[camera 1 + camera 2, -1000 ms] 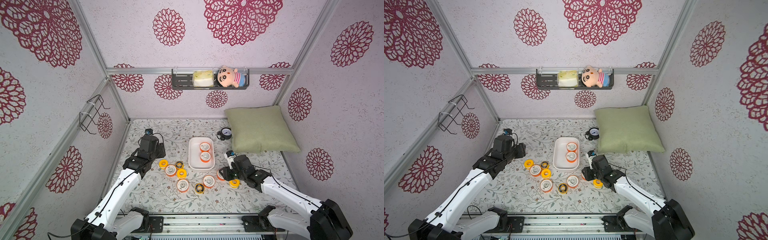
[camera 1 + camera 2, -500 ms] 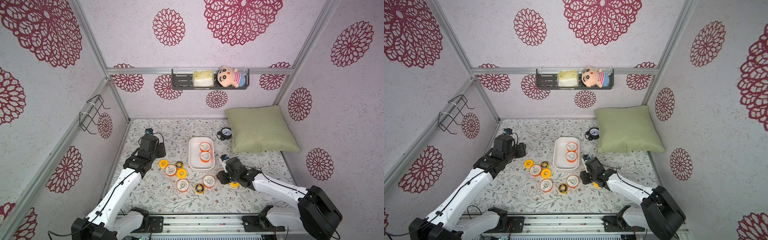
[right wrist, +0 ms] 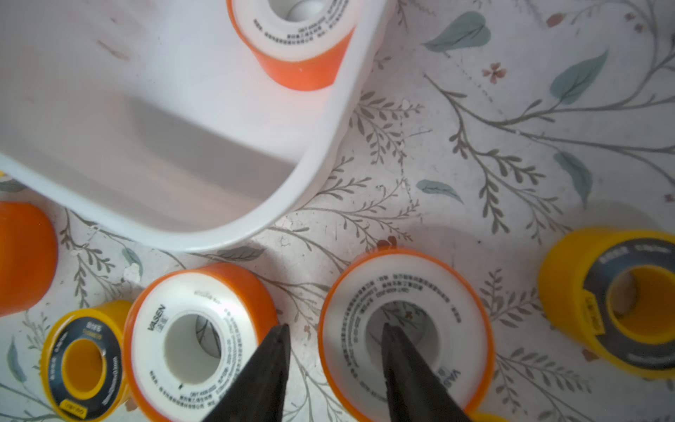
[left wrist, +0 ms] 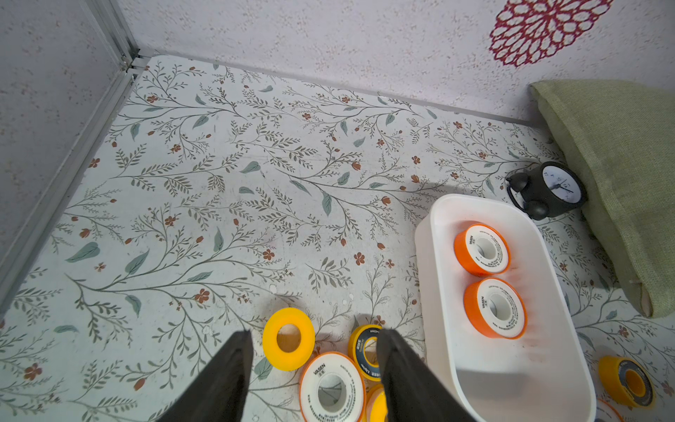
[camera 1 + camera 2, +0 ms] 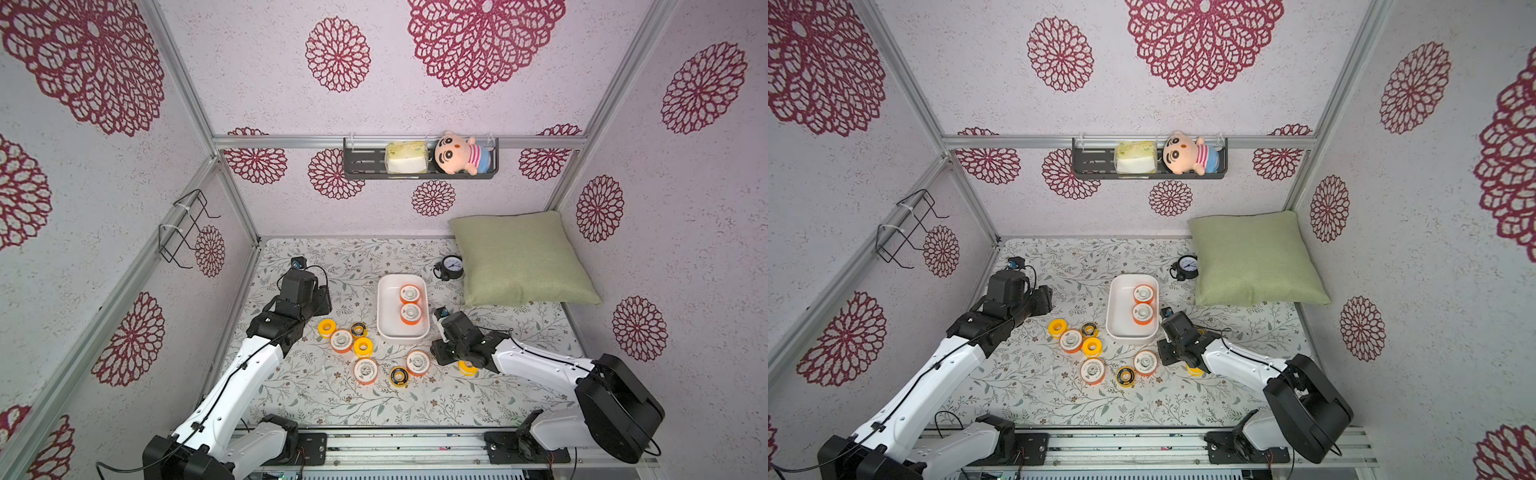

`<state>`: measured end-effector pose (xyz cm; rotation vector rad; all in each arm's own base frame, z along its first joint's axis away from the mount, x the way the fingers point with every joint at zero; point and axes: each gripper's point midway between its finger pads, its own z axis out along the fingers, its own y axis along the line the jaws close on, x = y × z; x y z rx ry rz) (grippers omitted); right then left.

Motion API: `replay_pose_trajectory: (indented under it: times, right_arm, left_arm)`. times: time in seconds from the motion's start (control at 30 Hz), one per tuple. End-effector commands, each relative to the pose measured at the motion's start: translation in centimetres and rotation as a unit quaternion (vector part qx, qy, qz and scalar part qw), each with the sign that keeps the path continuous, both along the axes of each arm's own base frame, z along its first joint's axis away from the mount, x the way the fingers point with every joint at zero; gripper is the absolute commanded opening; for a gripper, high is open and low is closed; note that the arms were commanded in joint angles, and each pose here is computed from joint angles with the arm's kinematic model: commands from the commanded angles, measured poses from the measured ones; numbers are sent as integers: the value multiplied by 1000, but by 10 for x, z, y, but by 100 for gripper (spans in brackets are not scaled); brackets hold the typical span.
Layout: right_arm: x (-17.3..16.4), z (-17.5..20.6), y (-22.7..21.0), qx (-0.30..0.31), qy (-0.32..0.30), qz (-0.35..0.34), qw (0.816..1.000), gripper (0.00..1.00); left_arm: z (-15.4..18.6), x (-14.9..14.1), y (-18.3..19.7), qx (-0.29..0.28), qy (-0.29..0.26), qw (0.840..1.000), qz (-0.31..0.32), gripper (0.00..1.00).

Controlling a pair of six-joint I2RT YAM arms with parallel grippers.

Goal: Put the sealing tape into the storage box
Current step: Pick up the sealing tape at the center of the board.

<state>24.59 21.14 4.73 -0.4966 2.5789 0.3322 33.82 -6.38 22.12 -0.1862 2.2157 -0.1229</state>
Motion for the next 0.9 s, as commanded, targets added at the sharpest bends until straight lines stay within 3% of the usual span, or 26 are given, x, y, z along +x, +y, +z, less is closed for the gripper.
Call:
replay_pose_trajectory:
  times: [0.0, 0.5, 0.87]
  right_arm:
    - [4, 2, -2, -23, -9, 1, 1000, 47]
    - [6, -23, -17, -87, 6, -20, 996, 37]
    - [7, -39, -17, -100, 18, -21, 995, 41]
  left_arm:
    - [0, 4, 0, 2, -3, 1000, -2, 61]
    - [-4, 5, -1, 4, 6, 1000, -4, 62]
    - [-5, 6, 0, 7, 8, 1000, -3, 62]
